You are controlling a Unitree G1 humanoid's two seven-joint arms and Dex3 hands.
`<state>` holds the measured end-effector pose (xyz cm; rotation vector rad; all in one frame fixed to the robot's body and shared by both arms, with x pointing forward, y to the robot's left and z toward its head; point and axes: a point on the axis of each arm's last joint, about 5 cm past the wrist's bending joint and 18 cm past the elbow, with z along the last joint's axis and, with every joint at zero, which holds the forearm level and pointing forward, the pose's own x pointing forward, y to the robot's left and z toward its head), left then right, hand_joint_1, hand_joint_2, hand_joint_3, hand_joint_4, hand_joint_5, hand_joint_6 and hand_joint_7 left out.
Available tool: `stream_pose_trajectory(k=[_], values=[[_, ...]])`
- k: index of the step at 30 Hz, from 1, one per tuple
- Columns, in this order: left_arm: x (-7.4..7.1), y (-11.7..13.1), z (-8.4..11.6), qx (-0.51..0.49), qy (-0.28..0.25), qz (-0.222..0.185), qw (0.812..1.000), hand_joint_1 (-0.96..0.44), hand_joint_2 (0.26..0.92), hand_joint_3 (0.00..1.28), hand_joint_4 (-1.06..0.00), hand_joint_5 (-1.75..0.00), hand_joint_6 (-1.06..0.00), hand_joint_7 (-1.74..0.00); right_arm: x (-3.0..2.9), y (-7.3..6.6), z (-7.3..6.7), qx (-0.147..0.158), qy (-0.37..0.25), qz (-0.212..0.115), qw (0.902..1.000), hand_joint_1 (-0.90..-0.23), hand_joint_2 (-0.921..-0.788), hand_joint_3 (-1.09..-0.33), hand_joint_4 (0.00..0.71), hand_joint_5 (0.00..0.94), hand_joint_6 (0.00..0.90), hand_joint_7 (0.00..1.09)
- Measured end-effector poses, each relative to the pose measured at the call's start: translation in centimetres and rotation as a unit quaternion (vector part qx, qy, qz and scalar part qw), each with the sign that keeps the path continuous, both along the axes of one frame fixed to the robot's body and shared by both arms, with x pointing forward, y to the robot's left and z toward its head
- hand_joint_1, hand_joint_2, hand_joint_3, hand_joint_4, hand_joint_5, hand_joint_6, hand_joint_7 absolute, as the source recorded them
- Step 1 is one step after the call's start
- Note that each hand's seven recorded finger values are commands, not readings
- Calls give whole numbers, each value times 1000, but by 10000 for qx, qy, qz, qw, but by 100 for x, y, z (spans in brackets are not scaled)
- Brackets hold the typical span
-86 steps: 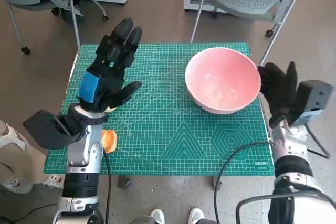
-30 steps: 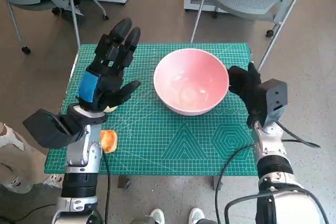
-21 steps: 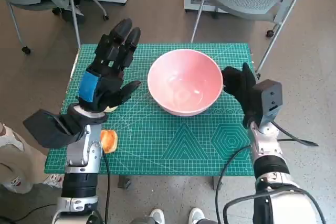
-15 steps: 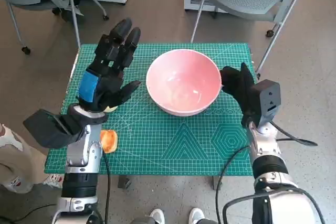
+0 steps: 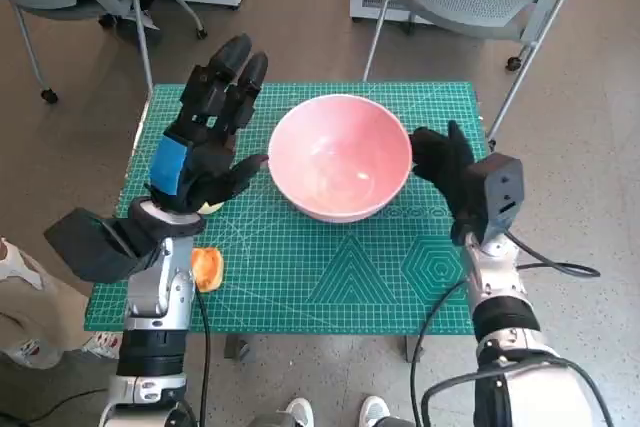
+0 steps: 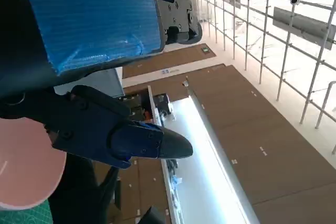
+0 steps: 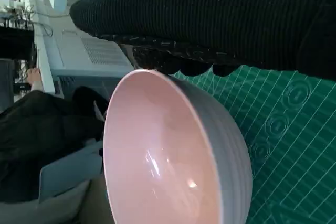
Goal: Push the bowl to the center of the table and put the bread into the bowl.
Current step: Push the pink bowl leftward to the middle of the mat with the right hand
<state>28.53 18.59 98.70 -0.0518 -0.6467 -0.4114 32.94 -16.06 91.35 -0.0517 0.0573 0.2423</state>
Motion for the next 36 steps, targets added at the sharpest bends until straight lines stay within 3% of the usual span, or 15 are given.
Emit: stream_pose_trajectory(k=[13,36], values=[[4,-2,-16,-15,38,14,10000,-638,921,206,-87,-1,-6,-428,0,27,-1,-10,1,150,9999,-662,-921,-837,96,1,123,40],[14,-1,-55,-11,135,-1,9999,-642,921,202,-90,-2,-9,-425,4,13,12,7,-66,203,9998,-659,-921,-839,96,0,124,39]])
